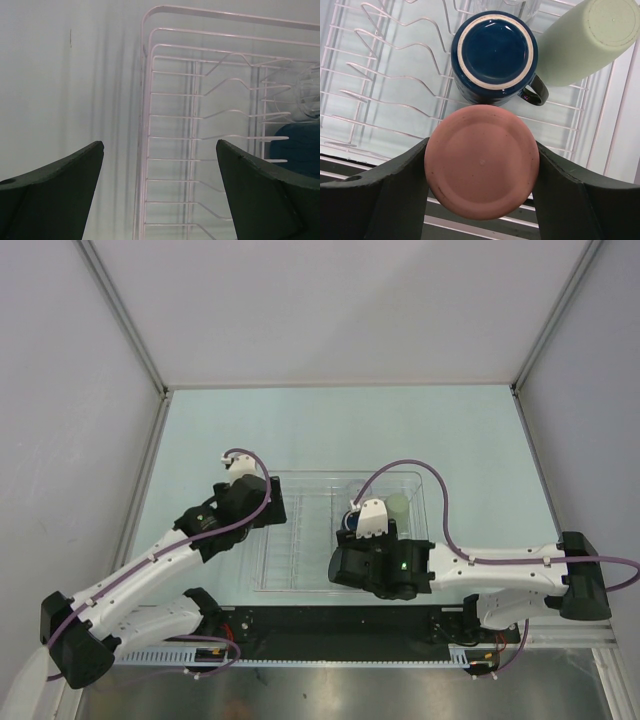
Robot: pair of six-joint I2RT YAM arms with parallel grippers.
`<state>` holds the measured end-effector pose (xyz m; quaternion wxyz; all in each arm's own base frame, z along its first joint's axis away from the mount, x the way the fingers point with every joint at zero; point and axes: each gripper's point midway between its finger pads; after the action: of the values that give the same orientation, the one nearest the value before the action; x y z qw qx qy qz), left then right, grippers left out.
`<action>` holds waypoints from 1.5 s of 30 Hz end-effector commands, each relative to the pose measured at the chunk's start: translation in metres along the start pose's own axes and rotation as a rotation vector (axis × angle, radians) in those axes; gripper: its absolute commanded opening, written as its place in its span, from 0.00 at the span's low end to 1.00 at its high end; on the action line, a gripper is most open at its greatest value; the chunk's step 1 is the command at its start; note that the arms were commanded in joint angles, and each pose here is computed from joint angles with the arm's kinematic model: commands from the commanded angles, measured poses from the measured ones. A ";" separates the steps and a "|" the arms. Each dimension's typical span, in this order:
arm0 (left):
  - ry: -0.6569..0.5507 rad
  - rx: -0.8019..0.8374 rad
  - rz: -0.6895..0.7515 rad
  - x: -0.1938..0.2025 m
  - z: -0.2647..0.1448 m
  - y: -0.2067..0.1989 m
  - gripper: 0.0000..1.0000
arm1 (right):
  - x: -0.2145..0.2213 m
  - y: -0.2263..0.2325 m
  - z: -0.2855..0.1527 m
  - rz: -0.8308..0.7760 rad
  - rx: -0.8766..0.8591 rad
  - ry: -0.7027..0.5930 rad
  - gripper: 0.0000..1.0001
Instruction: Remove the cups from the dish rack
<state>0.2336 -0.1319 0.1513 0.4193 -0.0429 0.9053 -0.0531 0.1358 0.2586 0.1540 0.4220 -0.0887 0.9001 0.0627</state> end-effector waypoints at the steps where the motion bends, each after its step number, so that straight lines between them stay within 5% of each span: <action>1: -0.022 0.030 -0.025 -0.005 -0.001 -0.008 1.00 | -0.021 0.002 -0.013 0.051 -0.010 -0.062 0.00; 15: -0.039 0.033 -0.025 -0.010 -0.005 -0.007 1.00 | -0.078 -0.002 -0.054 0.067 -0.034 -0.173 0.00; 28: -0.075 0.061 -0.048 -0.031 -0.012 -0.019 1.00 | -0.175 -0.077 -0.086 0.224 -0.011 -0.350 0.00; 45: -0.458 0.833 -0.200 -0.125 -0.116 -0.125 1.00 | -0.242 -0.046 -0.073 0.518 -0.697 -0.533 0.00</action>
<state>0.2394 -0.2041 0.2886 0.5546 -0.0201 0.7562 -0.3467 0.2483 0.1916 0.3413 0.5625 0.0587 0.7608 0.3183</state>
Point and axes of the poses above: each gripper's point midway between its finger pads, its own z axis out along the fingers, its own y axis along the line the jaws close on, x = y × z, and after that the axes turned 1 degree about z, right-handed
